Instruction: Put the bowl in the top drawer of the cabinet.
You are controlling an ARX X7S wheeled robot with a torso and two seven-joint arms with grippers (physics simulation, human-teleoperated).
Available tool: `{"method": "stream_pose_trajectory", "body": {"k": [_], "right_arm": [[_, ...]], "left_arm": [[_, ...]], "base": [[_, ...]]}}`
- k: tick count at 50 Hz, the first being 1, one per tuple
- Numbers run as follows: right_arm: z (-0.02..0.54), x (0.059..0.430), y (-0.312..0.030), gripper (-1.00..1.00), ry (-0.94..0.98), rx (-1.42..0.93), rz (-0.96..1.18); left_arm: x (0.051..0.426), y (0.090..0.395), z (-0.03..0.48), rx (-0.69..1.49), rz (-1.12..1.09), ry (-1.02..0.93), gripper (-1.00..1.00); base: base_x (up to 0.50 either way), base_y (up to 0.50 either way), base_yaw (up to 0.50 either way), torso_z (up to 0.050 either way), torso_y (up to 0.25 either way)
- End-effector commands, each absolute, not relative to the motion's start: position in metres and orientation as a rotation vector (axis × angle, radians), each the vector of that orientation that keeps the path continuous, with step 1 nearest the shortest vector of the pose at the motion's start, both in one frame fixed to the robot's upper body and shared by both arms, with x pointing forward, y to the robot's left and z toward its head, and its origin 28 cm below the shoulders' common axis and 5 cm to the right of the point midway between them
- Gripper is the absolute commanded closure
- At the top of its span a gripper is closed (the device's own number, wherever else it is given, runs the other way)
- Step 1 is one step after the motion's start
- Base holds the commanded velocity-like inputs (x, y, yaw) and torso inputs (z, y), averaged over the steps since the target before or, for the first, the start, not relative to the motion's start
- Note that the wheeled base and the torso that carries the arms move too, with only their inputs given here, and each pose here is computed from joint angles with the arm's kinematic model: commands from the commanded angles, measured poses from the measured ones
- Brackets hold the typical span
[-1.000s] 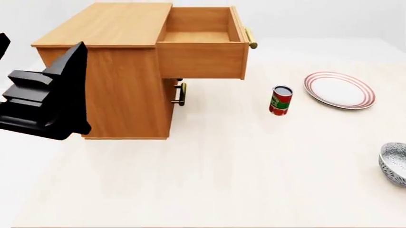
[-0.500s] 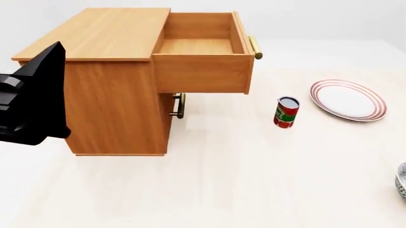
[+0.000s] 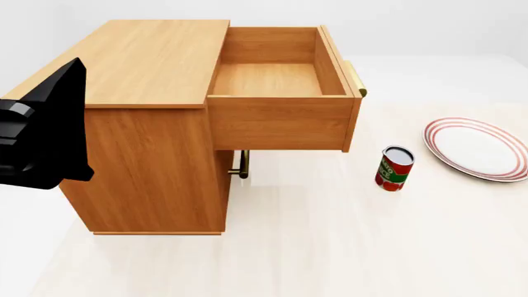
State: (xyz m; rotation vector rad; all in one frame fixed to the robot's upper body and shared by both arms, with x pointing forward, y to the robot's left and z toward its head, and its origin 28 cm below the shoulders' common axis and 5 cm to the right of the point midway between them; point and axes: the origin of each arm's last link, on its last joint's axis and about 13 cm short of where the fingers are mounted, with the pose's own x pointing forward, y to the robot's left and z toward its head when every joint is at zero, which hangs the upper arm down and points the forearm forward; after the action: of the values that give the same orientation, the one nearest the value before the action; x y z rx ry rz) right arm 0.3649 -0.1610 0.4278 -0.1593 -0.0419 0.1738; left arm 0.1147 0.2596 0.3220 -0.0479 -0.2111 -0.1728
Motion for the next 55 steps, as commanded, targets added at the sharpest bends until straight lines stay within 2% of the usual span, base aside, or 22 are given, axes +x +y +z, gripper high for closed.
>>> {"method": "stream_pose_trajectory", "body": {"k": [1, 10, 23, 42, 55], "right_arm": [[0.426, 0.363, -0.162, -1.00, -0.039, -0.155, 0.168], [0.427, 0.351, -0.166, -1.00, -0.018, -0.158, 0.164], [0.446, 0.288, -0.190, -1.00, 0.082, -0.206, 0.089], [0.418, 0.182, -0.225, -1.00, 0.529, -0.338, 0.049], [0.382, 0.151, -0.244, -1.00, 0.729, -0.321, -0.036]], "left_arm": [[0.115, 0.261, 0.320, -0.054, -0.166, -0.207, -1.00], [0.116, 0.260, 0.319, -0.057, -0.170, -0.204, -1.00], [0.116, 0.260, 0.319, -0.062, -0.175, -0.200, -1.00], [0.112, 0.258, 0.312, -0.090, -0.194, -0.183, -1.00], [0.110, 0.257, 0.313, -0.088, -0.199, -0.192, -1.00]], "base": [[0.25, 0.00, 0.00, 0.000, 0.000], [0.12, 0.00, 0.00, 0.000, 0.001], [0.00, 0.00, 0.00, 0.000, 0.000], [0.00, 0.00, 0.00, 0.000, 0.000], [0.00, 0.00, 0.00, 0.000, 0.000]]}}
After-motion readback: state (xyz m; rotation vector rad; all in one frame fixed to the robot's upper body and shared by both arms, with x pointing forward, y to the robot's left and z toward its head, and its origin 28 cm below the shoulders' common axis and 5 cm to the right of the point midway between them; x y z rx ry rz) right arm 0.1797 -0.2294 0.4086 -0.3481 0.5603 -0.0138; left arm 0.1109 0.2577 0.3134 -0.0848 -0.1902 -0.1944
